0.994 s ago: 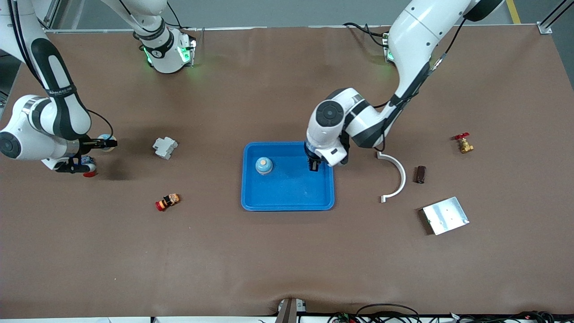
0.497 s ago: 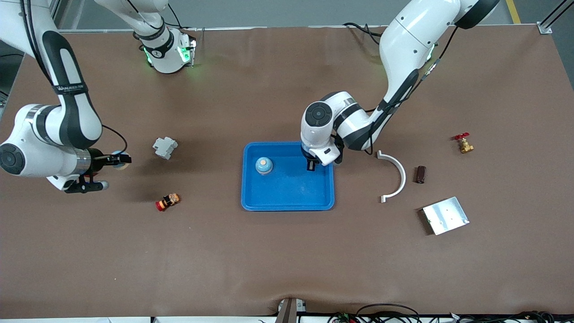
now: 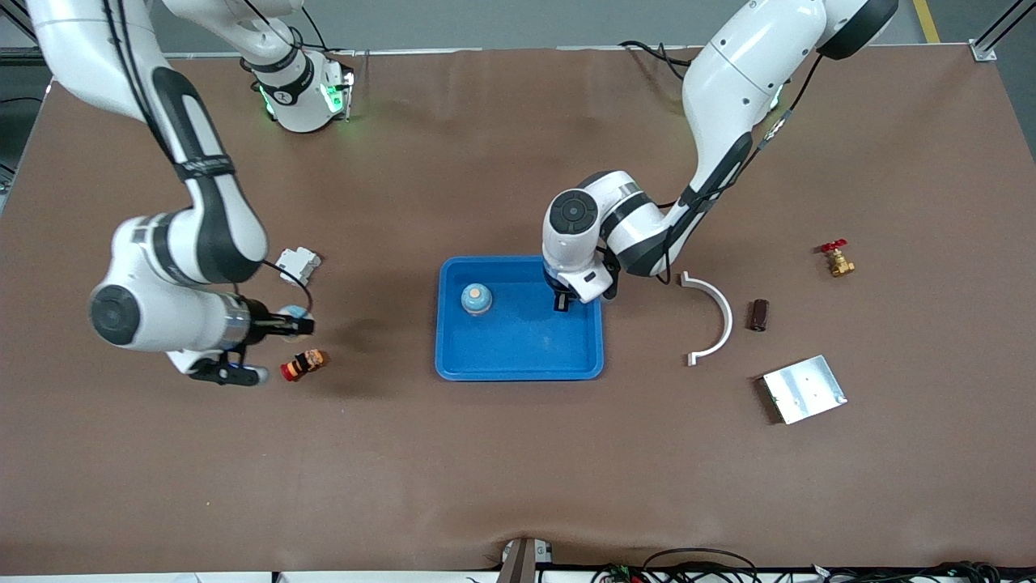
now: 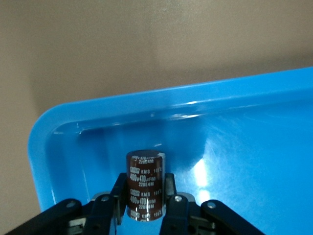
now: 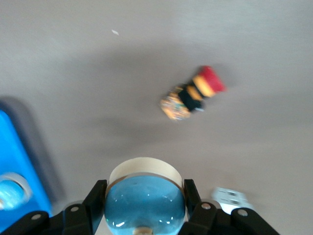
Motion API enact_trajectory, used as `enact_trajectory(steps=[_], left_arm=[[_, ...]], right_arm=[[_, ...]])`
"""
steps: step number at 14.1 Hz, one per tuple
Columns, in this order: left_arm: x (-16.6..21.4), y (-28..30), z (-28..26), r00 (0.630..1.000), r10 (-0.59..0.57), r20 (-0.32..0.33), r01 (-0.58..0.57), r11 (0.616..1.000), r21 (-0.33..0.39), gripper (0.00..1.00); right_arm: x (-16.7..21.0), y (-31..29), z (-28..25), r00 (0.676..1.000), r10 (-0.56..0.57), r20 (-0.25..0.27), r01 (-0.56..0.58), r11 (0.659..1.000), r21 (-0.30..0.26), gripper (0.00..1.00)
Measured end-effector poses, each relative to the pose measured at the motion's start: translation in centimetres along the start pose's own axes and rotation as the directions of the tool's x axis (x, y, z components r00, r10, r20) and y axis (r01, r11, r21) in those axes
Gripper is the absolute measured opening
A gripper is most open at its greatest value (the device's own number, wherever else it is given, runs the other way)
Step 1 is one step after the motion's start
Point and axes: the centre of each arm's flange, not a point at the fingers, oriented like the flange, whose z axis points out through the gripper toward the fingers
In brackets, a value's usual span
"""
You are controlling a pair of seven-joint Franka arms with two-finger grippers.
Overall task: Place electrolytic capacitor and blue bell in tray
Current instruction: 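Carry the second bell with the right gripper toward the tray, then lower the bell into the tray while the left gripper releases the capacitor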
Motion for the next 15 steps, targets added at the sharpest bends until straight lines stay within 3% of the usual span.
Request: enact_trajectory(steps=[6,8,13,15], left_arm=[[0.1,0.3,0.2,1.0,-0.002,-0.005,0.002,1.0,-0.006,0.34],[0.1,0.3,0.2,1.0,-0.002,-0.005,0.002,1.0,-0.006,0.47],[0.1,1.7,-1.2,1.0,-0.015,0.005,0.015,0.999,-0.035,0.96],[0.4,2.6,-2.2,1.0,-0.017,0.0,0.017,0.999,-0.048,1.0]], right_arm=[[-1.3,-14.0,3.5,0.995,0.102,-0.021,-0.102,0.995,0.014,0.68],[-2.6,-17.5,4.6,0.991,0.129,-0.046,-0.128,0.991,0.028,0.68],[-3.6,-21.3,8.8,0.98,0.183,-0.076,-0.179,0.982,0.058,0.68],[-3.8,-21.9,10.3,0.978,0.195,-0.069,-0.191,0.98,0.061,0.68]])
